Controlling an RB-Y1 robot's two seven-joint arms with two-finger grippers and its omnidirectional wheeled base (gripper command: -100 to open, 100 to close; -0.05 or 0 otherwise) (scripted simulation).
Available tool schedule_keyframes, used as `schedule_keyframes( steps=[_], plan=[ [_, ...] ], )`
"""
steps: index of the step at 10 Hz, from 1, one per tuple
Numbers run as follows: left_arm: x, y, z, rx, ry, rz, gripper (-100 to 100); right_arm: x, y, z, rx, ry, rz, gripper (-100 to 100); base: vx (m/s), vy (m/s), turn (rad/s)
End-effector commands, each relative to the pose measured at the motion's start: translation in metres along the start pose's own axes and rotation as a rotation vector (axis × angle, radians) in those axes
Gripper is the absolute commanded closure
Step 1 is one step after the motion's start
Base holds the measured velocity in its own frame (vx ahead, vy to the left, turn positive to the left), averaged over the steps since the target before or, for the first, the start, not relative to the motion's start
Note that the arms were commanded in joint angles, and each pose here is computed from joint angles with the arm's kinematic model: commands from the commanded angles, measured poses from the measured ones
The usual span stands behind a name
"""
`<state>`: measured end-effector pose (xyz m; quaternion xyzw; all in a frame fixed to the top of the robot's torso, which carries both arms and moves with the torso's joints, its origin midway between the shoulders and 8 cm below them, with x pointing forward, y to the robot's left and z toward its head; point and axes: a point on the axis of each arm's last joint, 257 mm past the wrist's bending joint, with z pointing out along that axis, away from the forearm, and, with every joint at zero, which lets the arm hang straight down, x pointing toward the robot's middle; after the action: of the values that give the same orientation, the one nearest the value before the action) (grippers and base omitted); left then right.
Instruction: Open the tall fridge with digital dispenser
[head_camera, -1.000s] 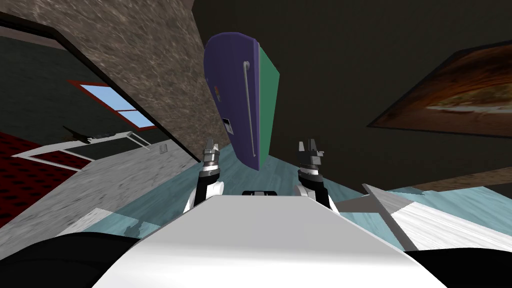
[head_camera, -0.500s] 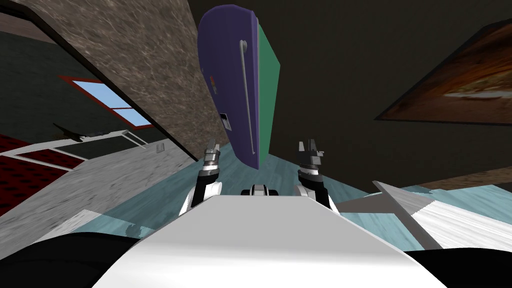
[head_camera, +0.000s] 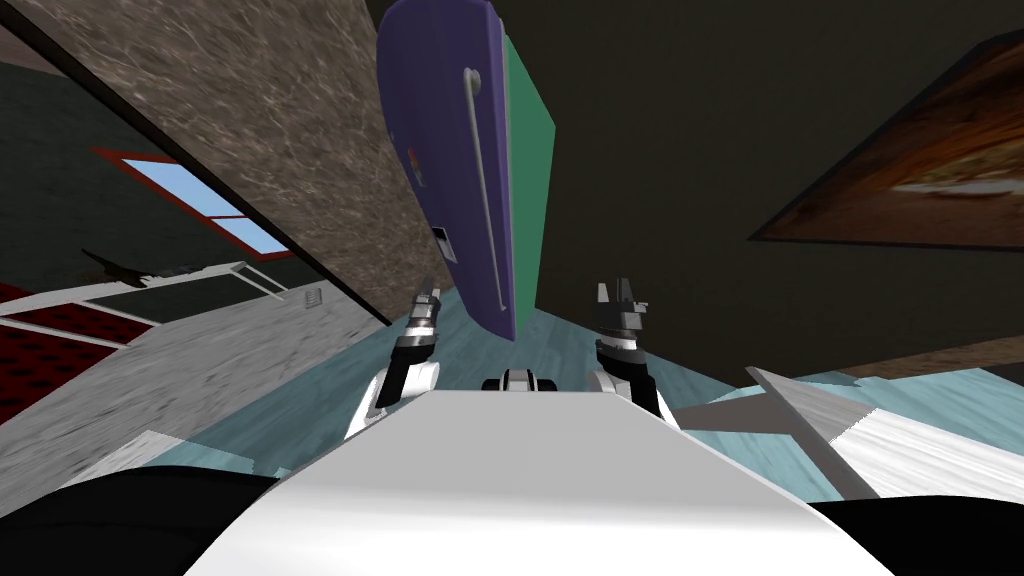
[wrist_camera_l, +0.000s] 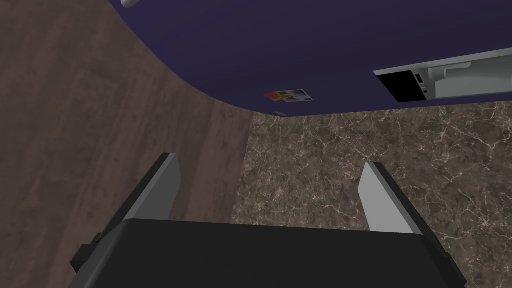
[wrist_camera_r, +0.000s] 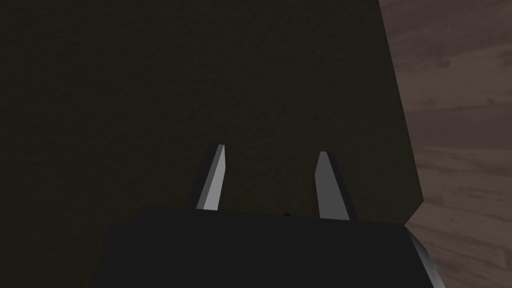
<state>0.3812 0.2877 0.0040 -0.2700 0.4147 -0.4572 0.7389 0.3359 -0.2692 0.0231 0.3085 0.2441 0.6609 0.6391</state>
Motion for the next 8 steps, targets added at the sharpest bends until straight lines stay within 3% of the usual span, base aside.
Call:
schedule_keyframes(
  steps=[1, 8],
  plan=[
    [-0.003, 0.007, 0.004, -0.047, 0.009, 0.02, -100, 0.0, 0.0, 0.0, 0.0, 0.0, 0.0, 0, 0.084, -0.06, -0.029],
    [-0.01, 0.026, 0.009, -0.155, 0.016, 0.053, -100, 0.0, 0.0, 0.0, 0.0, 0.0, 0.0, 0, 0.057, -0.053, -0.019]
  ],
)
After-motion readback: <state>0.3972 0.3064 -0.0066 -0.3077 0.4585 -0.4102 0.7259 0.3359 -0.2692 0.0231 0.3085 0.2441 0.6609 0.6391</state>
